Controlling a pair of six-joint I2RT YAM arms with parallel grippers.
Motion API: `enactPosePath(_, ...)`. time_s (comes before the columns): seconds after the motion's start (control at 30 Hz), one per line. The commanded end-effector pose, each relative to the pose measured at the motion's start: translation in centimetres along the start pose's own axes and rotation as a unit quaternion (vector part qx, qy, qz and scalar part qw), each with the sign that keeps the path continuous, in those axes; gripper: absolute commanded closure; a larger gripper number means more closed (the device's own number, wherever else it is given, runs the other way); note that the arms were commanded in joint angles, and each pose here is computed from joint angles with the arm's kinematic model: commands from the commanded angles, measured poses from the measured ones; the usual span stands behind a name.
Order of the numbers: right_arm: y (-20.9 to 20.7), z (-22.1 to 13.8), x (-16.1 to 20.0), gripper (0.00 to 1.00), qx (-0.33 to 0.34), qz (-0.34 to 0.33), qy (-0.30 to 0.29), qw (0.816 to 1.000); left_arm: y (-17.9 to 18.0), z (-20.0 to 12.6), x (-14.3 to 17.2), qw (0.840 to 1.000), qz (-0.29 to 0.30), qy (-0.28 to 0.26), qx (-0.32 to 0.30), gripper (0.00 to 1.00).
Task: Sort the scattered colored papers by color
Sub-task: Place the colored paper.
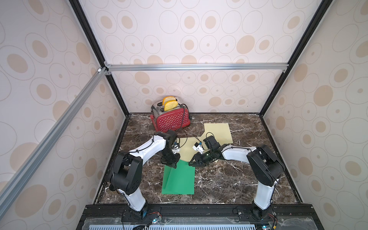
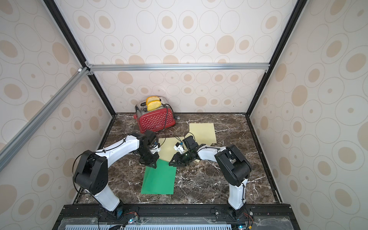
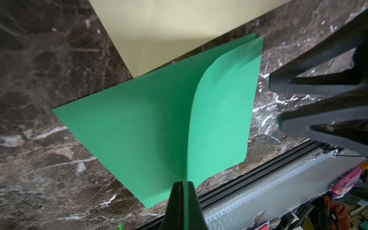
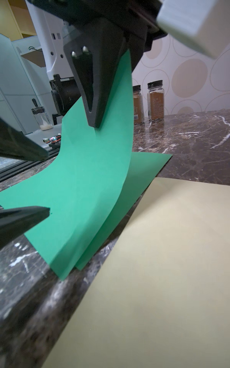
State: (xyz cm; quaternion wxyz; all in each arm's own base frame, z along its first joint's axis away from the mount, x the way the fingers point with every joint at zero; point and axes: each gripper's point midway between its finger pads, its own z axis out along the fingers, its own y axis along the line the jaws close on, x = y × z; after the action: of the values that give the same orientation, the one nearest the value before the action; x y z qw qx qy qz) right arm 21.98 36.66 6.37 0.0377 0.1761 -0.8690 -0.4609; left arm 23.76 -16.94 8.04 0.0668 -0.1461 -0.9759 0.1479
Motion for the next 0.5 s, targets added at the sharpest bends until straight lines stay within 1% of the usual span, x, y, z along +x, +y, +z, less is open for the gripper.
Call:
enactPosePath(0.0, -0.89, 0.74, 0.53, 0.58, 0.011, 0.002, 0.015, 1.000, -0.10, -0.84, -0.86, 1.000, -0.004, -0.012, 0.000, 1.00)
enactPosePath(0.47, -0.95, 0.66, 0.69, 0.58, 0.016, -0.004, 0.021, 1.000, 0.43, -0.90, -0.05, 1.000, -0.017, -0.004, -0.012, 1.00)
